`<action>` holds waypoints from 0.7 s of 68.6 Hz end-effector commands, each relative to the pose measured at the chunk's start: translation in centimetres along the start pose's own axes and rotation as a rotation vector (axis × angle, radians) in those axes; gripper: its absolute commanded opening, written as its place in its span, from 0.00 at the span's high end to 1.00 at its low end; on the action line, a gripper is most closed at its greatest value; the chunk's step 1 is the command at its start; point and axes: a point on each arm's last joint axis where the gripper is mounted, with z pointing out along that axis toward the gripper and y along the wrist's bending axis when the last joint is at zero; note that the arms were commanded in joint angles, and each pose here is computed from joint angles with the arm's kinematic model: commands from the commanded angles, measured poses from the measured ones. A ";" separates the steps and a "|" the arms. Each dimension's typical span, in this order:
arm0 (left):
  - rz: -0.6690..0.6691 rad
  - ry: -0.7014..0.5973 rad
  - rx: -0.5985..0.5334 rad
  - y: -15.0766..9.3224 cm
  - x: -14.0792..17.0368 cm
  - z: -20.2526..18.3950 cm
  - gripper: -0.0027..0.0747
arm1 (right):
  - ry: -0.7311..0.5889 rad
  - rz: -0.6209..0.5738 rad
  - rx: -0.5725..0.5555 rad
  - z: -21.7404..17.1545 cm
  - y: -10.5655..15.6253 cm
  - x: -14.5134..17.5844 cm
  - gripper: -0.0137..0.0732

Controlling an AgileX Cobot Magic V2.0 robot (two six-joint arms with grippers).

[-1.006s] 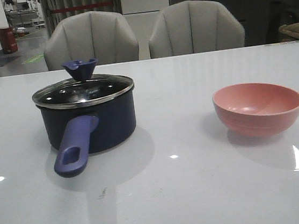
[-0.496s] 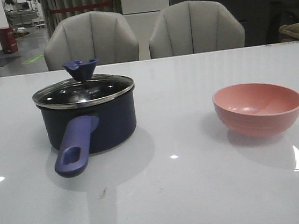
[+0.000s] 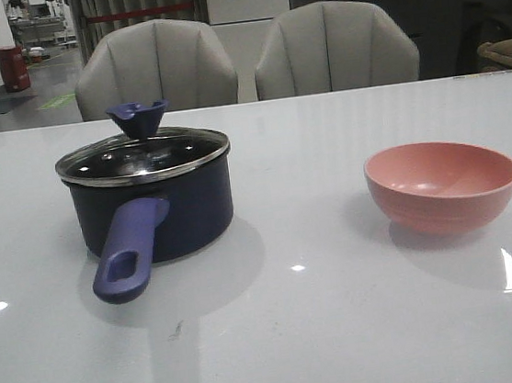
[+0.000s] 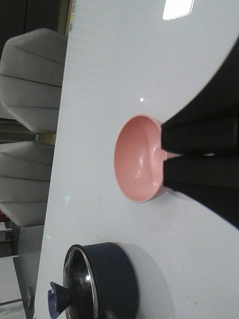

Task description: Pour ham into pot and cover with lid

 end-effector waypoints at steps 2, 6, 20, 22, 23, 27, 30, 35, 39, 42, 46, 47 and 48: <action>-0.010 -0.101 0.005 0.0 -1.6 -0.2 0.79 | -0.094 0.001 0.012 -0.1 -0.1 -1.6 0.67; -0.010 -0.101 0.005 0.0 -1.6 -0.2 0.79 | -0.094 0.001 0.012 -0.1 -0.1 -1.6 0.67; -0.010 -0.101 0.005 0.0 -1.6 -0.2 0.79 | -0.094 0.001 0.012 -0.1 -0.1 -1.6 0.67; -0.010 -0.101 0.005 0.0 -1.6 -0.2 0.79 | -0.094 0.001 0.012 -0.1 -0.1 -1.6 0.67; -0.010 -0.101 0.005 0.0 -1.6 -0.2 0.79 | -0.094 0.001 0.012 -0.1 -0.1 -1.6 0.67; -0.010 -0.104 0.005 0.0 -1.6 -0.2 0.79 | -0.094 0.001 0.012 -0.1 -0.1 -1.6 0.67; -0.008 -0.112 0.003 0.0 -1.2 0.0 0.79 | -0.094 0.001 0.012 -0.1 -0.1 -1.6 0.67; 0.007 -0.097 -0.018 0.1 -0.3 0.4 0.79 | -0.094 0.001 0.012 -0.1 -0.1 -1.6 0.67; 0.007 -0.090 -0.058 0.4 0.5 0.7 0.79 | -0.094 0.001 0.012 -0.1 -0.1 -1.6 0.67; 0.004 -0.099 -0.098 0.7 1.2 0.9 0.79 | -0.094 0.001 0.012 -0.1 -0.1 -1.6 0.67; -0.015 -0.133 -0.168 1.1 2.0 0.9 0.79 | -0.094 0.001 0.012 -0.1 -0.1 -1.6 0.67; -0.020 -0.147 -0.185 1.2 2.2 0.9 0.79 | -0.094 0.001 0.012 -0.1 -0.1 -1.6 0.67; -0.028 -0.160 -0.200 1.3 2.4 0.9 0.79 | -0.094 0.001 0.012 -0.1 -0.1 -1.6 0.67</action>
